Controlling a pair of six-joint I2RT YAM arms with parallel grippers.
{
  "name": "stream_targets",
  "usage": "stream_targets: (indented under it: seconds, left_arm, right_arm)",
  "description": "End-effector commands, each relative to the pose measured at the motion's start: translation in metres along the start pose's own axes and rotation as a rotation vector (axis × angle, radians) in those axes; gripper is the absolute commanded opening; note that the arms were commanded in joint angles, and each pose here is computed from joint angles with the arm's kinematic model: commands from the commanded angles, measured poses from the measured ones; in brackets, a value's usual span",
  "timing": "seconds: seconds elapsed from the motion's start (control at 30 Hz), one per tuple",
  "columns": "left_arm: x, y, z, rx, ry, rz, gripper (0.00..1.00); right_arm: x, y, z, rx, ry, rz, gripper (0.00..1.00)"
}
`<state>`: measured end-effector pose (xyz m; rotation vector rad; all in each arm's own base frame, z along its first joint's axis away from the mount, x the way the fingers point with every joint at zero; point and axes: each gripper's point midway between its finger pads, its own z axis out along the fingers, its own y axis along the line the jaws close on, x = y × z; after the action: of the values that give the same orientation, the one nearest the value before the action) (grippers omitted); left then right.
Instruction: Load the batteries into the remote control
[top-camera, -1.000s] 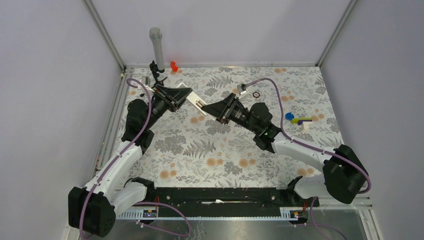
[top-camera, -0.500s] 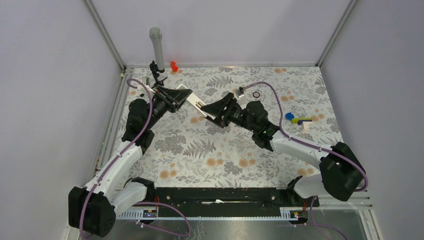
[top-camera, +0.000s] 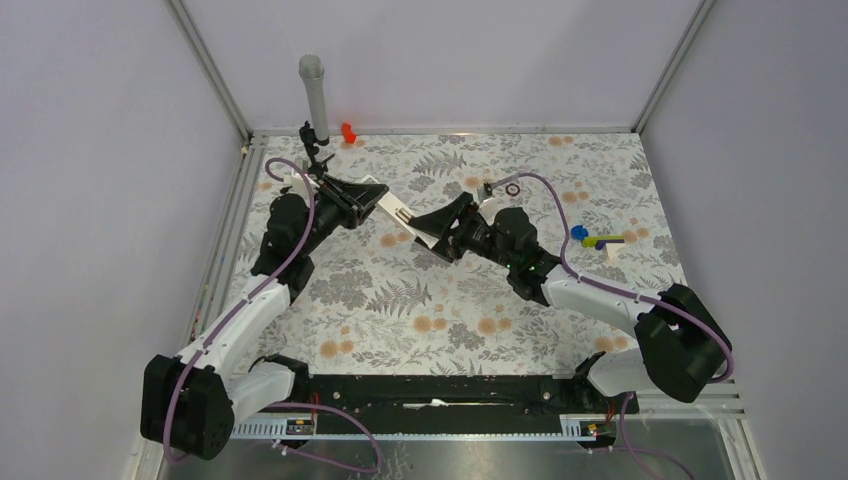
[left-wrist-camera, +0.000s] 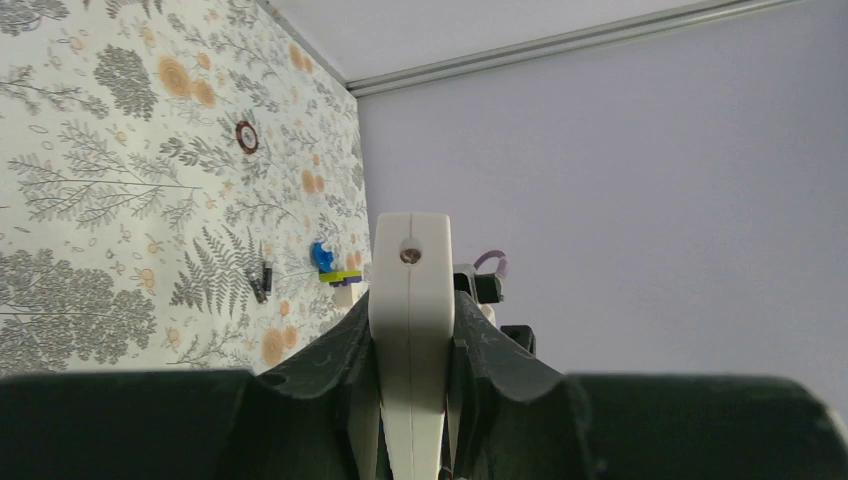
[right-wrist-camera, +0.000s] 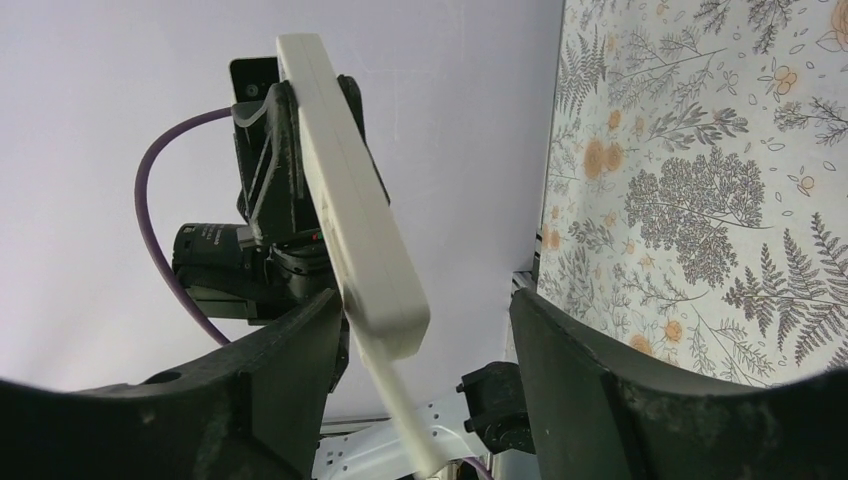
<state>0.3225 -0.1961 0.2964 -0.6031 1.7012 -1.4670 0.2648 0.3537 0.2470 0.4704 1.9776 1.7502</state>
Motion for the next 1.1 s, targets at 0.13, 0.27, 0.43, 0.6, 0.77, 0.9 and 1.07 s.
stream_targets:
  seconds: [0.13,0.27,0.43,0.6,0.77,0.9,1.07]
  left_arm:
    - [-0.010,0.013,0.009,-0.001,-0.053,0.051,0.00]
    - [-0.013,0.026,0.013,-0.027,-0.077,0.077,0.00]
    - [-0.017,0.036,0.014,-0.058,-0.099,0.119,0.00]
    - [-0.020,0.040,0.013,-0.079,-0.109,0.173,0.00]
    - [-0.022,0.041,0.012,-0.091,-0.107,0.236,0.00]
    - [-0.026,0.055,0.006,-0.170,-0.112,0.318,0.00]
    - [-0.040,0.077,-0.011,-0.285,-0.194,0.354,0.00]
  right_arm:
    - [-0.003,0.014,-0.007,-0.050,0.002,0.047,0.60]
    - [-0.001,0.008,-0.006,-0.034,0.018,0.068,0.50]
    - [-0.001,-0.004,-0.004,-0.009,0.026,0.064,0.41]
    - [0.000,-0.016,-0.002,0.016,0.040,0.051,0.24]
    - [0.004,-0.015,-0.002,-0.006,0.067,0.015,0.06]
    - [0.002,-0.030,-0.009,0.034,0.059,-0.083,0.00]
    - [-0.002,-0.096,-0.022,0.281,0.092,-0.239,0.00]
